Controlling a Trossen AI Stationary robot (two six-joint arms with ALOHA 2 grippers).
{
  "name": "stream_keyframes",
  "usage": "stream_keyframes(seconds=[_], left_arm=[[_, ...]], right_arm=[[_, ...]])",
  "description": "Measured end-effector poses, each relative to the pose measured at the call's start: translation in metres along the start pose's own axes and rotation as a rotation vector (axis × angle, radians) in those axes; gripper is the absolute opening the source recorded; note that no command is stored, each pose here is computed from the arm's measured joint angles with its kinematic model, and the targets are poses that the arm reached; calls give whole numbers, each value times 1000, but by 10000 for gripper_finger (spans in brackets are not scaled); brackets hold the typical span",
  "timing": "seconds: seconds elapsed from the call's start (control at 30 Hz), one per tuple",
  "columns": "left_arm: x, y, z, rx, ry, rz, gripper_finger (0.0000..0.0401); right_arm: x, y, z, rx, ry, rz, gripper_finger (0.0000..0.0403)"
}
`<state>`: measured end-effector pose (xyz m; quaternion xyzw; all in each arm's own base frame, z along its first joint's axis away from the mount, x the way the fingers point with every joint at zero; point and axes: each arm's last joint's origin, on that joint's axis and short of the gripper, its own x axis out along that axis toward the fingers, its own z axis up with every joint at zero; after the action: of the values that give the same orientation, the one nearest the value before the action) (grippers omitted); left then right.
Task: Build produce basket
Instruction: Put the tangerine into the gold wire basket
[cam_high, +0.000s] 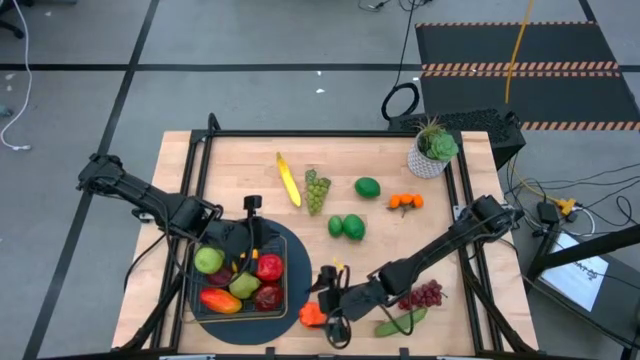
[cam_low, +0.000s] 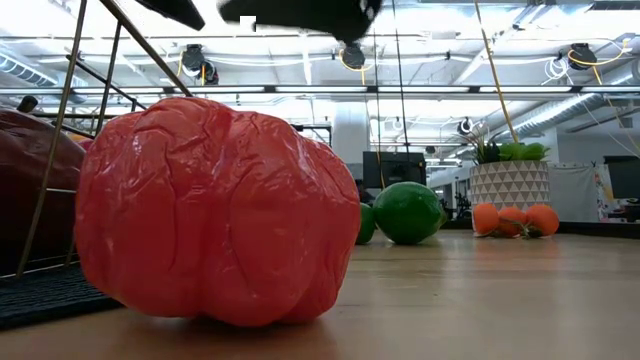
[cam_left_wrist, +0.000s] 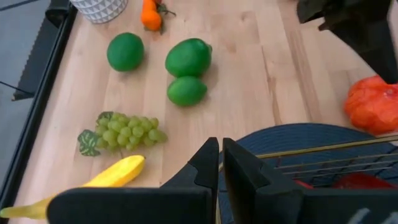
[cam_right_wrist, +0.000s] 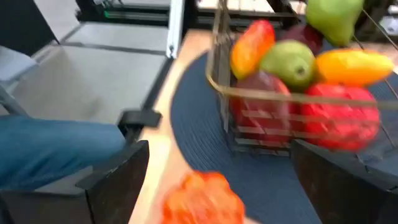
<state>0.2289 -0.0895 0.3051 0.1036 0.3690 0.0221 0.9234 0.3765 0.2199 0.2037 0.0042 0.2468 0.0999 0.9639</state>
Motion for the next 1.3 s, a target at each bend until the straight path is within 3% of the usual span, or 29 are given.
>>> stream_keyframes(seconds=[0.17,0.57,0.87,1.3], left_arm=[[0,-1,0,-1,2,-19,26],[0,-1,0,-24,2,-19,26],[0,-1,0,-62,3,-19,26],[0,-1,0,-55,5,-23,26]], right_arm=[[-1,7,-2,57,37,6,399],[-9,34,-11,33,43,0,399],[0,28,-21,47,87,-15,400],[39,7,-51,91,174,21,400]])
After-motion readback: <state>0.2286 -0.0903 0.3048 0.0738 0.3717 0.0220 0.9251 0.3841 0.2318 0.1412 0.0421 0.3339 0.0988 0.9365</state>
